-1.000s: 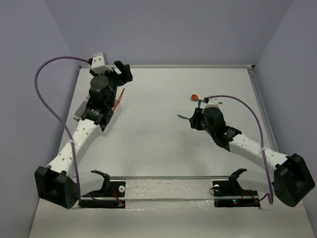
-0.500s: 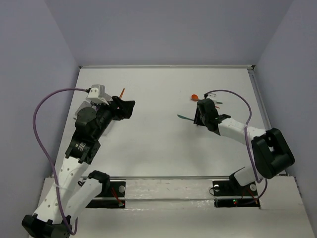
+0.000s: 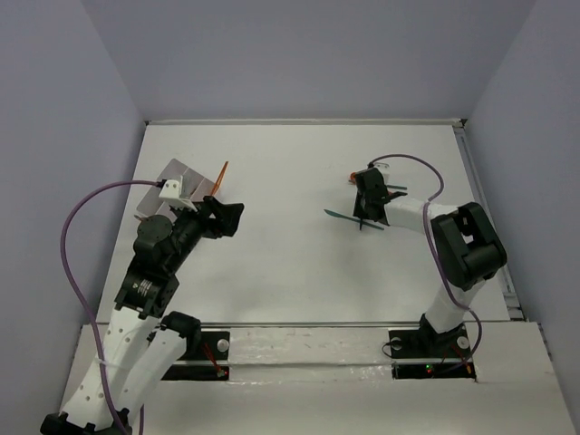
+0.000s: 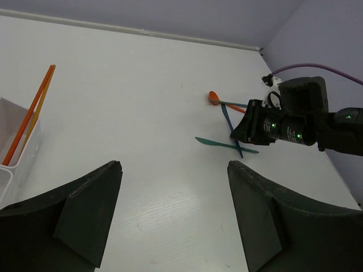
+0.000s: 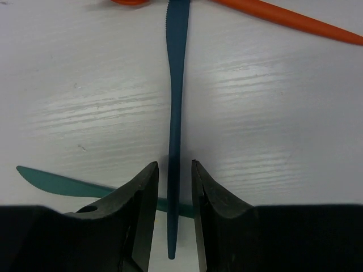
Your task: Sort the eating utensils into containers
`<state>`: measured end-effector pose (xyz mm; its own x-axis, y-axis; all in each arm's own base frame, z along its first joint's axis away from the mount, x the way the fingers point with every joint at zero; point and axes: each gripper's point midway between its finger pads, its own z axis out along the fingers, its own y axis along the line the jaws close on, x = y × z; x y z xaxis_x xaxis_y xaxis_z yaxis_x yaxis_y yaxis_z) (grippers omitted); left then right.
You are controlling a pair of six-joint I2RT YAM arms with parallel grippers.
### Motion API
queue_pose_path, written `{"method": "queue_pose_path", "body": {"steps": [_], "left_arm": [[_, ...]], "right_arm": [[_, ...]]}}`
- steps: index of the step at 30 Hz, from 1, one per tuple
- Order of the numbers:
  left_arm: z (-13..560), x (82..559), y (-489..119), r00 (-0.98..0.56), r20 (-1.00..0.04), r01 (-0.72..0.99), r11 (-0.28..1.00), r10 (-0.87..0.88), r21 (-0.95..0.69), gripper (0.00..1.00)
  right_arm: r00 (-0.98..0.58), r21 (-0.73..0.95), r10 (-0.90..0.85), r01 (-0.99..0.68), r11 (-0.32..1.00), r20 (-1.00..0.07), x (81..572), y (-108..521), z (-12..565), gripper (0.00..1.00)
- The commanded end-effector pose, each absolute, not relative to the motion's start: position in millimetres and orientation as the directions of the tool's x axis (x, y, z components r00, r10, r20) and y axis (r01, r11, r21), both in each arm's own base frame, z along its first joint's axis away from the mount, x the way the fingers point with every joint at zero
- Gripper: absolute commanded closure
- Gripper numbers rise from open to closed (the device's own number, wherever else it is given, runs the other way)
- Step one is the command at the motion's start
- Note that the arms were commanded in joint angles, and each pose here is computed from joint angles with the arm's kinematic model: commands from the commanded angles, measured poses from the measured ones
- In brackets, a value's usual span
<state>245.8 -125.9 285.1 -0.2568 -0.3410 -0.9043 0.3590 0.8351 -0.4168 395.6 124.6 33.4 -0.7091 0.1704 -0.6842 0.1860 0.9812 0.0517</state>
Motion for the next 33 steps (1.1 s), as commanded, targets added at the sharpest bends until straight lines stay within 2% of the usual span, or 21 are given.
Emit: {"method": "queue_pose_path", "body": {"steps": [1,6,14,20,27,33], "left_arm": [[296.9,243.3,-130.8,-0.228,-0.917,0.406,0.823,-0.329,-0.396,0.13],[296.7,243.2,-130.1,-0.226,-0.915,0.403,0.823,-0.334,-0.4,0.13],[288.2,247.5,-135.0,-0.262,-0.909,0.402,0.819,-0.324,-0.408,0.13],[286.4,247.9,-144.3,-0.293,-0.897,0.43,0.792,-0.331,-0.433,0.16],[282.3,251.0,-161.8,-0.359,-0.861,0.47,0.728,-0.36,-0.5,0.22],[266.9,252.3,-186.4,-0.483,-0.777,0.481,0.619,-0.403,-0.621,0.29]], "right_arm": [[-0.689,0.049,0.17,0.191,0.98,-0.705,412.4,125.8,38.0,0.67],[-0.696,0.042,0.168,0.194,0.98,-0.698,409.6,124.4,27.9,0.77],[-0.68,0.08,0.163,0.152,0.985,-0.715,404.3,128.7,43.0,0.93],[-0.65,0.166,0.178,0.079,0.983,-0.739,391.7,138.8,80.0,0.93],[-0.655,0.314,0.16,-0.123,0.941,-0.738,357.5,185.1,108.4,0.93],[-0.681,0.337,0.126,-0.186,0.923,-0.721,336.9,199.3,112.0,0.93]]}}
